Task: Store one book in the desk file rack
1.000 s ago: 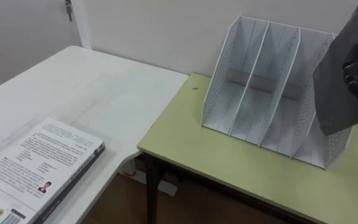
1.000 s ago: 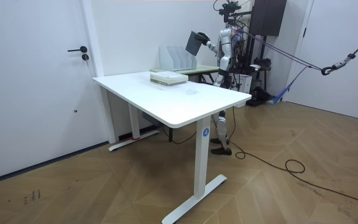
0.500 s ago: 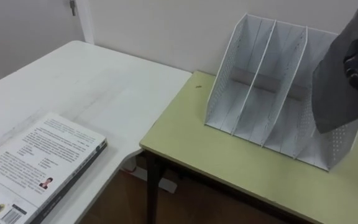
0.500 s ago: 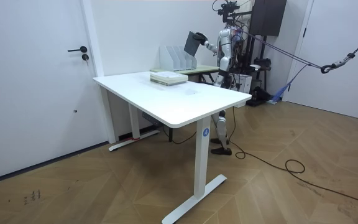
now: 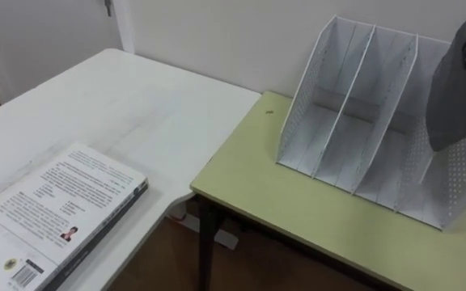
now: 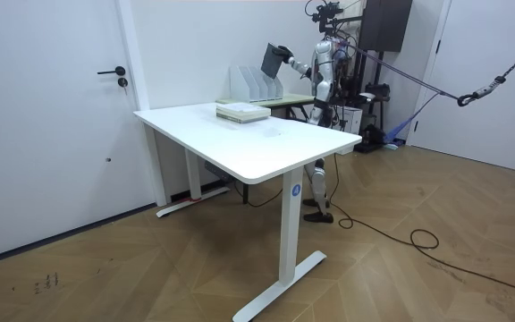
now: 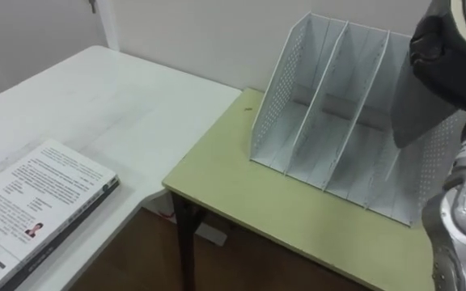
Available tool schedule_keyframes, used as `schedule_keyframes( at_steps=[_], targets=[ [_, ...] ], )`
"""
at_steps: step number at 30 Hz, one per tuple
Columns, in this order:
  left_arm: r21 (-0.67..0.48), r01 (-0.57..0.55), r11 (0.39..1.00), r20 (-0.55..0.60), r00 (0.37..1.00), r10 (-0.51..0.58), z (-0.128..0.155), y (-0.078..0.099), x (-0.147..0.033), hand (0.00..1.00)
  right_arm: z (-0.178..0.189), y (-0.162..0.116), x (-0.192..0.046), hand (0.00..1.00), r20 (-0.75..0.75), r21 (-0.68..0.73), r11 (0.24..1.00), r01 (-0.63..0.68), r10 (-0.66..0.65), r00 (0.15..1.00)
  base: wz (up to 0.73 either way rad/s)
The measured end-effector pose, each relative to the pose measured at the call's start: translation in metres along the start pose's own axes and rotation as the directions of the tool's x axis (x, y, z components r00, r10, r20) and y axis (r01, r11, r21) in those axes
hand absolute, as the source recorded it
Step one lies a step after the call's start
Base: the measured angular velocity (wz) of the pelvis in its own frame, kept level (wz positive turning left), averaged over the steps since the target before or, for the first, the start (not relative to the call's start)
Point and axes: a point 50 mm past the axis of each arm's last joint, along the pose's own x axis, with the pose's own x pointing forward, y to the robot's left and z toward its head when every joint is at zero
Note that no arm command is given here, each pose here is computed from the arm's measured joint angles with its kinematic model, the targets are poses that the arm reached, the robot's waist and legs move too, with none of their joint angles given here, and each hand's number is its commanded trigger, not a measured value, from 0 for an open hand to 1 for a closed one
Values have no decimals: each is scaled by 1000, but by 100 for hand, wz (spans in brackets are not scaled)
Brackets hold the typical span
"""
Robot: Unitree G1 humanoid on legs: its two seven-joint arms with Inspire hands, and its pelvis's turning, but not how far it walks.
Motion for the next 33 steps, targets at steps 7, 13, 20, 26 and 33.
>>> schedule_keyframes(
  at_steps=[7, 13, 20, 26, 33],
  targets=[
    [-1, 0, 1000, -1, 1000, 0, 1, 1, 0, 0, -6, 4, 12, 100, -39, 6, 999, 53, -53, 998, 1],
    [3, 3, 1000, 0, 1000, -3, 4, 1, 1, 0, -6, 9, 27, 100, -97, 105, 992, 74, -64, 993, 4],
    [3, 6, 1000, -5, 1000, -6, 7, 1, 1, 0, -8, 10, 43, 100, -136, 126, 988, 92, -75, 988, 1],
    [-6, 4, 1000, -20, 1000, -4, 6, 1, 1, 0, -19, 7, 45, 100, -196, 100, 990, 96, -74, 978, 1],
    [-10, 4, 1000, -38, 999, -4, 6, 2, 0, 0, -24, -2, 51, 100, -247, 26, 996, 89, -80, 966, 0]
  ],
)
